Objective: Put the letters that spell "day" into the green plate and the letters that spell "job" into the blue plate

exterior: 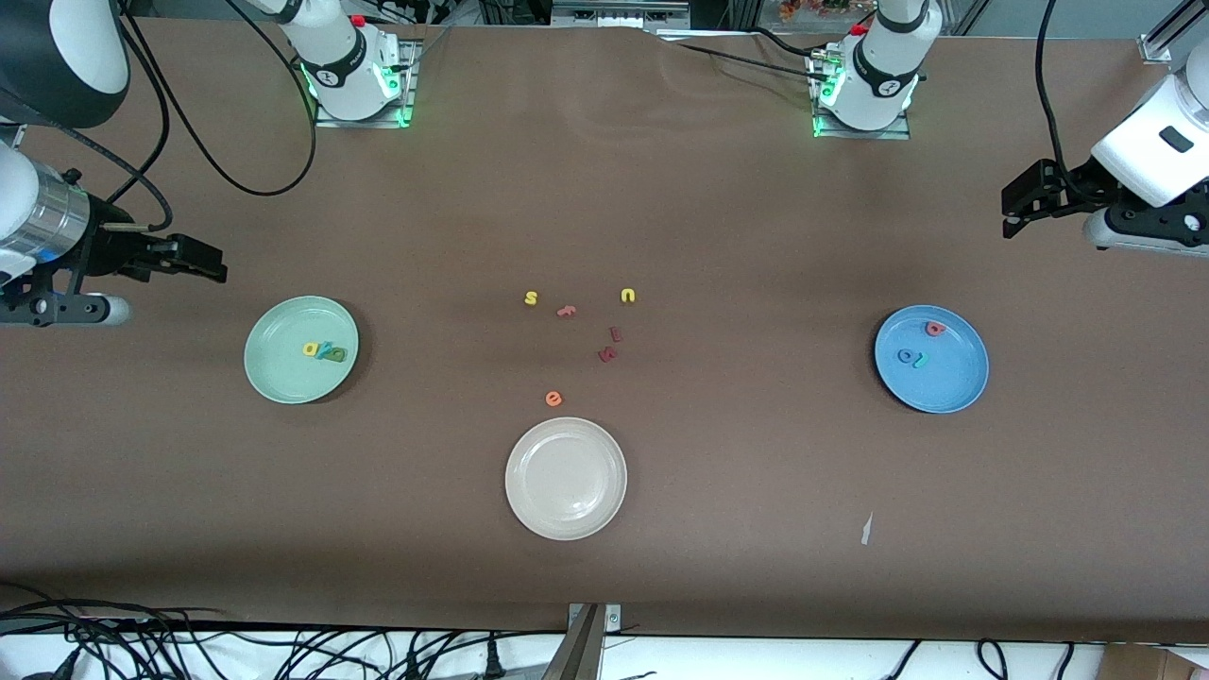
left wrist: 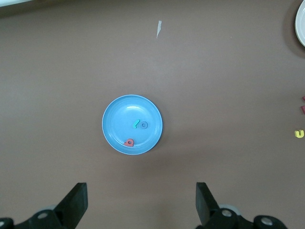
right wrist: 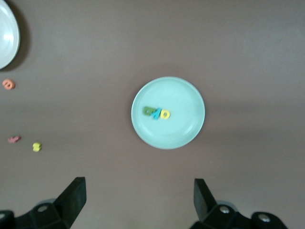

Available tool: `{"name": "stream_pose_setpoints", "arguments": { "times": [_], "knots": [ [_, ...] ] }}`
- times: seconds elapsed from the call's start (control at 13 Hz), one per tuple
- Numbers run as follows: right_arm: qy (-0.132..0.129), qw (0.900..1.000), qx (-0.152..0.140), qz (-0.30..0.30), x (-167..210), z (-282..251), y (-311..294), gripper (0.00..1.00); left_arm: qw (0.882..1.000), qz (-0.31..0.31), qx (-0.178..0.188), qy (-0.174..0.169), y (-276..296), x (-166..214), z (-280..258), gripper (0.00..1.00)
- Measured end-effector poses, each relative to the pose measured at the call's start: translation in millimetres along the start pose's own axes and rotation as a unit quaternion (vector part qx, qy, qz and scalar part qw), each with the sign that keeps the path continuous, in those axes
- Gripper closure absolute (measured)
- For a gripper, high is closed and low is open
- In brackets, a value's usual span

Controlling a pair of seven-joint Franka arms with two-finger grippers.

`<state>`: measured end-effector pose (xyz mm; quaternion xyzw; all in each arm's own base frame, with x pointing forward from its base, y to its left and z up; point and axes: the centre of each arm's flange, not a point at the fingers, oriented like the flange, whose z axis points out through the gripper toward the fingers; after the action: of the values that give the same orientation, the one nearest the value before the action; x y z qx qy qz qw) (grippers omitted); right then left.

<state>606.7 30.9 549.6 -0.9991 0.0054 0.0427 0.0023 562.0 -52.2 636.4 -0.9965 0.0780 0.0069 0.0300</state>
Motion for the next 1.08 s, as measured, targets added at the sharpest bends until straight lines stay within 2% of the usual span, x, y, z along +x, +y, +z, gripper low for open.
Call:
{"name": "stream_pose_setpoints", "arguments": {
  "times": [0.38, 0.54, 1.08],
  "knots": [
    [0.022, 0.999, -0.022, -0.014, 0, 3, -2, 0.0, 1.0, -0.001, 0.0, 0.0, -1, 0, 0, 0.0],
    [0.02, 0.999, -0.032, -0.023, -1, 4, -10, 0.0, 1.0, -0.001, 0.0, 0.0, -1, 0, 0, 0.0],
    [0.011, 0.999, -0.033, -0.025, -2, 10, -12, 0.0, 1.0, -0.001, 0.0, -0.001, -1, 0, 0, 0.0]
  ]
}}
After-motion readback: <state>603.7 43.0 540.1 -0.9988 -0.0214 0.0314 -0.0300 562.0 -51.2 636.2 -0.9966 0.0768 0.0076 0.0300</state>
